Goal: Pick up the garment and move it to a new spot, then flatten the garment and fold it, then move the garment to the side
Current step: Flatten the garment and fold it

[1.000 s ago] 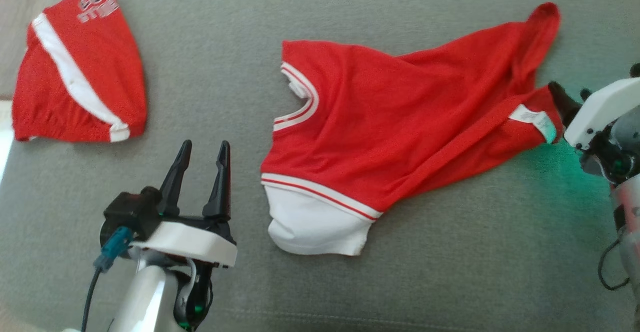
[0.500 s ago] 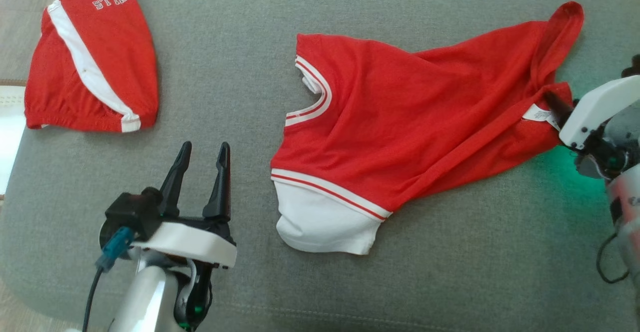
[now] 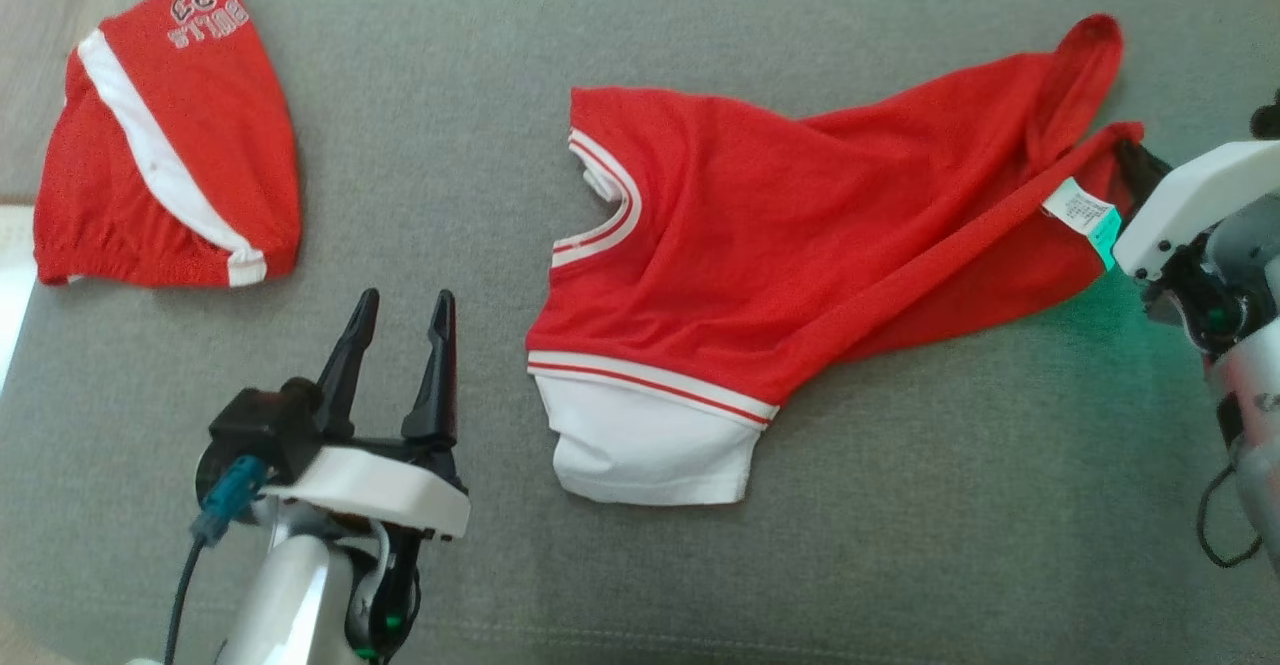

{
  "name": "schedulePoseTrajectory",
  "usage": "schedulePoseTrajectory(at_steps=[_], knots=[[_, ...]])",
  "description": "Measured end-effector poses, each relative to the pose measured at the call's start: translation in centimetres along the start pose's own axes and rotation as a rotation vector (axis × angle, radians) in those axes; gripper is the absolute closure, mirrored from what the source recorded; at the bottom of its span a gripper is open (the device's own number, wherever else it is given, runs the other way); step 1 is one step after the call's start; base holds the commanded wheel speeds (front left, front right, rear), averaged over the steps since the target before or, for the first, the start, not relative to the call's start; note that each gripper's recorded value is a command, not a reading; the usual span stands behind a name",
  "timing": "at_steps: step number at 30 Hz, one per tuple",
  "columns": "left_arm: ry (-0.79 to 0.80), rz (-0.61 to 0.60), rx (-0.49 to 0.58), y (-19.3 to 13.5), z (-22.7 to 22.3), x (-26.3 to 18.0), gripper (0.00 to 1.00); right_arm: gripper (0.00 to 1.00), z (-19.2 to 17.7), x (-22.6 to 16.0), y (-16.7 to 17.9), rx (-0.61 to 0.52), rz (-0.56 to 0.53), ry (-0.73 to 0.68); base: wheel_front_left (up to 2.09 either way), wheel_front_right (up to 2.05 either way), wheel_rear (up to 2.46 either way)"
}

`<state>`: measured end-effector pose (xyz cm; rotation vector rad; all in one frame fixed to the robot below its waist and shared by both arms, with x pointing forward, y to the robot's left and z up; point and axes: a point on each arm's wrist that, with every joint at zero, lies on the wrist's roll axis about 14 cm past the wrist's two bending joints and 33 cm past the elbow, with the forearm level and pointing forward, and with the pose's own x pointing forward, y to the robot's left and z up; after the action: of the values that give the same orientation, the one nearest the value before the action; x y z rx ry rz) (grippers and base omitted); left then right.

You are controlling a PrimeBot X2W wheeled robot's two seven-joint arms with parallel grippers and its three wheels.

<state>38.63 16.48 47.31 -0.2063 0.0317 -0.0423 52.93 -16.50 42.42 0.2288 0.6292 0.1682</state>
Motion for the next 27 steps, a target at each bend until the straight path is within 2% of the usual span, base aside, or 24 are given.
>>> schedulePoseTrajectory(at_steps=[4, 13, 19, 23, 27], knots=[[-0.023, -0.008, -0.002, -0.3, 0.8, -0.2, 0.00, 1.00, 1.1, -1.5, 0.4, -0.032, 0.023, -0.063, 0.00, 0.00, 0.00], [-0.027, -0.048, -0.013, -1.9, 0.8, -0.8, 0.00, 1.00, -2.4, -6.4, -0.5, -0.058, 0.059, -0.032, 0.00, 0.00, 0.00], [-0.032, -0.069, -0.014, -2.7, 0.9, -0.6, 0.00, 1.00, -6.9, -10.3, -1.5, -0.037, 0.066, 0.083, 0.00, 0.00, 0.00], [-0.040, -0.093, -0.015, -3.5, 1.2, -0.3, 0.00, 1.00, -10.0, -13.5, -4.2, 0.004, -0.003, 0.169, 0.00, 0.00, 0.00], [-0.035, -0.098, -0.015, -3.6, 1.0, -0.2, 0.00, 1.00, -12.5, -15.4, -5.4, 0.016, -0.061, 0.269, 0.00, 0.00, 0.00]])
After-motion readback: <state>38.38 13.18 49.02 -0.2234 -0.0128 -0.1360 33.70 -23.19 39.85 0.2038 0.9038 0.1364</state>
